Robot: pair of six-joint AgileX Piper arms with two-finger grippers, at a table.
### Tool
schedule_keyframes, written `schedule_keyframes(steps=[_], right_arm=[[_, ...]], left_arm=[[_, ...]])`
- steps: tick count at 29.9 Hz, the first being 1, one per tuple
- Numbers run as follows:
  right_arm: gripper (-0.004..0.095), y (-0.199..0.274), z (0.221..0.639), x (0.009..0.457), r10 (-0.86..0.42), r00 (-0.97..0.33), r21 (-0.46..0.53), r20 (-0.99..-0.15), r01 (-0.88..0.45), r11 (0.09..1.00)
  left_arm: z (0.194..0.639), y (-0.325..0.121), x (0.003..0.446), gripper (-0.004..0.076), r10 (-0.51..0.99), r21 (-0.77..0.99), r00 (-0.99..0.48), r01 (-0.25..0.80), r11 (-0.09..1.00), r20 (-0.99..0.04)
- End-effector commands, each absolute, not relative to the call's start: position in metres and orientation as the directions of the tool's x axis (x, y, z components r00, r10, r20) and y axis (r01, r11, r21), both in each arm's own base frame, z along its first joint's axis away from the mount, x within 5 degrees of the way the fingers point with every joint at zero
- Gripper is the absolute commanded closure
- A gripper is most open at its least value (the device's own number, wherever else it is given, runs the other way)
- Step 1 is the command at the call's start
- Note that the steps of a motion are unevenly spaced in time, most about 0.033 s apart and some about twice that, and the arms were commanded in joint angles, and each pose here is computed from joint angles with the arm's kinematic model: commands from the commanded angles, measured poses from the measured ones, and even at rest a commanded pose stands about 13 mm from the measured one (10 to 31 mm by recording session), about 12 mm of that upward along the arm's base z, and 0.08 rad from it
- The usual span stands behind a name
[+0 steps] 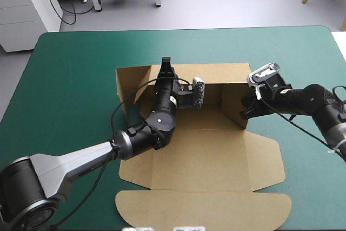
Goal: Fold the box
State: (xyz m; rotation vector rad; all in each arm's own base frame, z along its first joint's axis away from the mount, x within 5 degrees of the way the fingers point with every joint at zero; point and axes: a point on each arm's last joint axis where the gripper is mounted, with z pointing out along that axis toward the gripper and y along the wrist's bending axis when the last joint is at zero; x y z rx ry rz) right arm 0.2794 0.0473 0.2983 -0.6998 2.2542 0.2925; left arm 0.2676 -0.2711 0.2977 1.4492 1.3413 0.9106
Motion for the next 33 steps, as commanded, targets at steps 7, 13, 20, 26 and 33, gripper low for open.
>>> schedule_keyframes(steps=[7,13,20,26,33], right_arm=[[0.0915,0.0529,0.3216,0.2810,-0.251,-0.534,0.070,-0.807,-0.508,0.858],[0.0907,0.0527,0.3212,0.2808,-0.221,-0.556,0.099,-0.801,-0.487,0.868],[0.0907,0.0511,0.3183,0.2794,-0.198,-0.601,0.127,-0.774,-0.454,0.882],[0.0908,0.0485,0.3135,0.2762,-0.228,-0.643,0.115,-0.731,-0.445,0.888],[0.0907,0.0480,0.3120,0.2743,-0.211,-0.677,0.139,-0.705,-0.424,0.895]], left_arm=[[0.3256,-0.2681,0.2626,0.0734,0.981,0.969,0.155,0.235,0.080,-0.119],[0.3256,-0.2681,0.2626,0.0734,0.980,0.968,0.153,0.235,0.086,-0.124],[0.3256,-0.2681,0.2626,0.0734,0.980,0.967,0.151,0.237,0.094,-0.132],[0.3264,-0.2683,0.2628,0.0608,0.980,0.970,0.156,0.227,0.088,-0.126],[0.3265,-0.2734,0.2617,0.0235,0.965,0.963,0.202,0.240,0.118,-0.169]])
